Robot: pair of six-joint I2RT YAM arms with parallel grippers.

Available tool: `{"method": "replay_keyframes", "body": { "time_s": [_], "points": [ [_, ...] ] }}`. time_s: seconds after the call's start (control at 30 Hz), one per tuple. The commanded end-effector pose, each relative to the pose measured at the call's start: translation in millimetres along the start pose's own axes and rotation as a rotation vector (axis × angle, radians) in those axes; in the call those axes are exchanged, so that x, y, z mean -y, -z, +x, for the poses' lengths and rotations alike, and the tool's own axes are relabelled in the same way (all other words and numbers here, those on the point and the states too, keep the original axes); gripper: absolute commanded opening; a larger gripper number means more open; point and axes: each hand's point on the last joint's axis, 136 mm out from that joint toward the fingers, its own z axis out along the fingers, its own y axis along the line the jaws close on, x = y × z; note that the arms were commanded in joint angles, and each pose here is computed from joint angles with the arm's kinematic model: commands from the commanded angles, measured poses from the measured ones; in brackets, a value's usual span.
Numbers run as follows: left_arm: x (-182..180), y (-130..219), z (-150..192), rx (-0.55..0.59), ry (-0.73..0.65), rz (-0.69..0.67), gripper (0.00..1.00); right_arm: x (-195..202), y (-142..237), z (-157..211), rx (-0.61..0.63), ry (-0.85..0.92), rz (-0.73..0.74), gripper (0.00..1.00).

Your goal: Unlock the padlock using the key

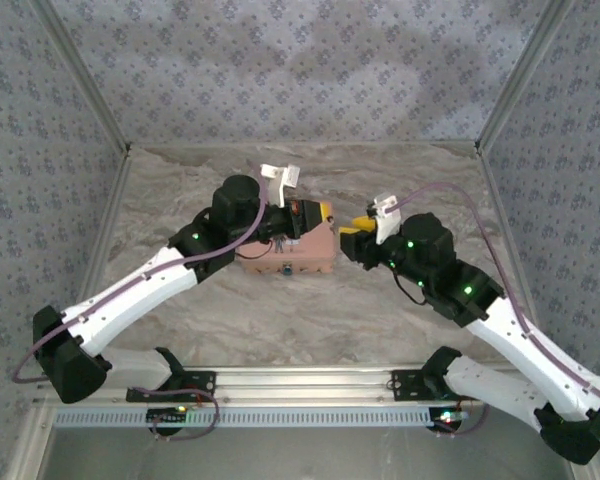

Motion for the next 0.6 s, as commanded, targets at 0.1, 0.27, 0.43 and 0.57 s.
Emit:
{"method": "replay_keyframes", "body": {
  "time_s": [0.1, 0.27, 0.43, 0.57],
  "points": [
    [16.1, -3.3, 9.7, -0.088, -0.084, 0.069, 0.0, -22.1, 12.5, -8.0, -0.005, -0.179, -0.287, 0.4],
    [24.7, -4.2, 9.8, -0.072, -0.062, 0.136, 0.0, -25.6, 18.7, -23.3, 0.041, -0.281, -0.435, 0.52],
    [35.4, -3.3, 9.4, -0.069, -0.052, 0.199, 0.0, -29.5, 17.8, -22.5, 0.035, -0.313, -0.495, 0.53],
    [39.9, -3.0, 10.1, -0.072, -0.049, 0.224, 0.0, -33.8, 18.5, -25.3, 0.046, -0.32, -0.536, 0.44]
  ]
}}
